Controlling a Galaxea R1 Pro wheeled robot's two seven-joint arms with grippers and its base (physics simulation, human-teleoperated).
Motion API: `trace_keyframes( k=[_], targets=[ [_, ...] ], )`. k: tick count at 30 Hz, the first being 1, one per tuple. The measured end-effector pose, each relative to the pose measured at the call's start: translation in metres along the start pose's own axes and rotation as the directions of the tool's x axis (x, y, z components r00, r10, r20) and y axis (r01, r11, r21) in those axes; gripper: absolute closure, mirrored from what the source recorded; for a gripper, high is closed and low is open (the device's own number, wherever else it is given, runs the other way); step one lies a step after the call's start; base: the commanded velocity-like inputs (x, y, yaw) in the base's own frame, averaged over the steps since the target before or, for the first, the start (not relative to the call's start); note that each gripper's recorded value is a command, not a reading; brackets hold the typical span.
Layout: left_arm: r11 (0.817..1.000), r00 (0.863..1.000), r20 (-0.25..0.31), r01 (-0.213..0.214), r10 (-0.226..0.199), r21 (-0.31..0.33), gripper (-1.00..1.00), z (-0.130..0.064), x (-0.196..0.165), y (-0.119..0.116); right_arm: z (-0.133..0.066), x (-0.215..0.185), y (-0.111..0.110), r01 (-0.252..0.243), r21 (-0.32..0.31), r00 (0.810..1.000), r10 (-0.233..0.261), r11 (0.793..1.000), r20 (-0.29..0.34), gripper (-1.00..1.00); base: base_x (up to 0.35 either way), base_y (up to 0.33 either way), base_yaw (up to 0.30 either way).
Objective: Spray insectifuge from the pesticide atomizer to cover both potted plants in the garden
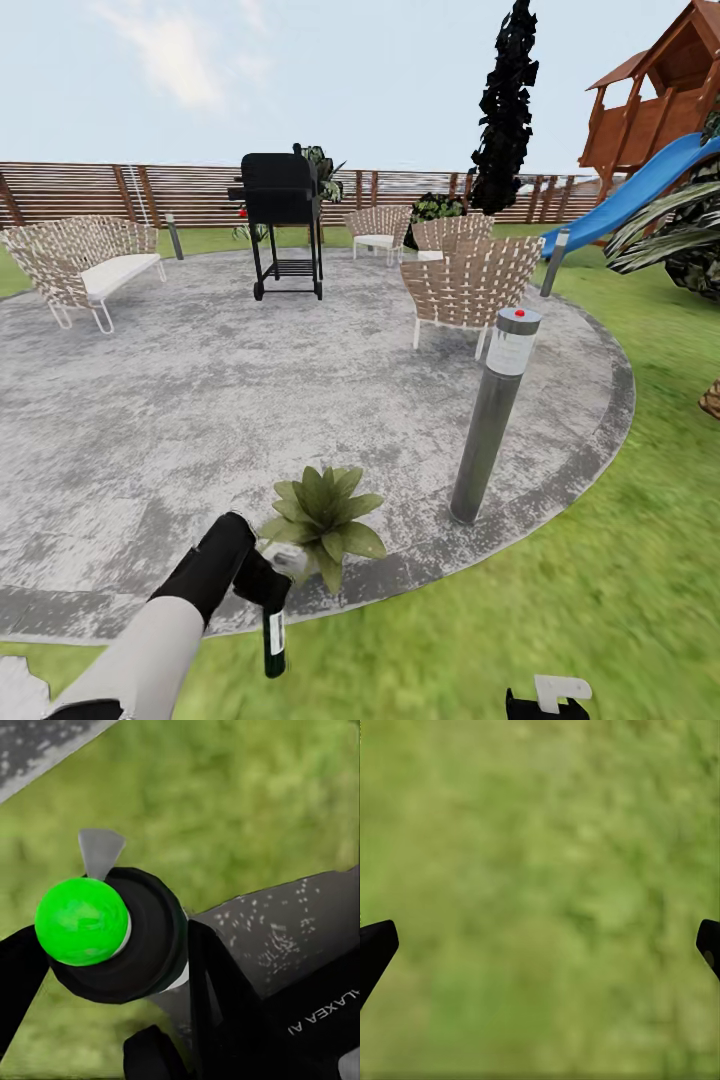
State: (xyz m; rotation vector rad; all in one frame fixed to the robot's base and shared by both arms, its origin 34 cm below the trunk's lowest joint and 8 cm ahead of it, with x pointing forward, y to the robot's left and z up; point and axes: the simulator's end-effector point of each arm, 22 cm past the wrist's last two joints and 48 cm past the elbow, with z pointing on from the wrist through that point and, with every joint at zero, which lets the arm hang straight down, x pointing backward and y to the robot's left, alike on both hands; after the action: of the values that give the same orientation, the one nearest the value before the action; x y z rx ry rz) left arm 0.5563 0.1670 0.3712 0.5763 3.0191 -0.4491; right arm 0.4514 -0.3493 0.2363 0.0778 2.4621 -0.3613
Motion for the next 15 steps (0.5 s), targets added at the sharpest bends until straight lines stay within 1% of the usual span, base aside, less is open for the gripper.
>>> trace_keyframes(
  k=[1, 2, 5, 11, 15],
  targets=[
    [1.000, 1.000, -0.002, 0.023, -0.023, -0.012, 1.00, 0.004, 0.005, 0.006, 0.000, 0.000, 0.000, 0.000, 0.000, 1.000, 0.000, 1.000, 0.000, -1.00, 0.000, 0.000, 0.000],
    [0.999, 0.999, -0.007, 0.037, -0.037, -0.014, 1.00, 0.007, 0.010, 0.007, 0.000, 0.000, 0.000, 0.001, -0.001, 1.000, -0.001, 1.000, 0.000, -1.00, 0.000, 0.000, 0.000],
    [0.998, 0.998, -0.019, 0.055, -0.056, -0.017, 1.00, 0.014, 0.021, 0.009, 0.000, 0.000, 0.002, 0.000, -0.005, 1.000, 0.000, 1.000, 0.000, -1.00, 0.000, 0.000, 0.000],
    [0.999, 0.998, -0.024, 0.052, -0.052, -0.010, 1.00, 0.018, 0.022, 0.004, -0.001, 0.001, 0.005, -0.004, -0.006, 1.000, 0.004, 1.000, -0.003, -1.00, 0.000, 0.000, 0.000],
    [0.999, 0.998, -0.030, 0.052, -0.052, -0.004, 1.00, 0.030, 0.026, 0.003, 0.005, 0.011, 0.007, -0.005, -0.005, 1.000, 0.005, 1.000, -0.009, -1.00, 0.000, 0.000, 0.000]
  ],
)
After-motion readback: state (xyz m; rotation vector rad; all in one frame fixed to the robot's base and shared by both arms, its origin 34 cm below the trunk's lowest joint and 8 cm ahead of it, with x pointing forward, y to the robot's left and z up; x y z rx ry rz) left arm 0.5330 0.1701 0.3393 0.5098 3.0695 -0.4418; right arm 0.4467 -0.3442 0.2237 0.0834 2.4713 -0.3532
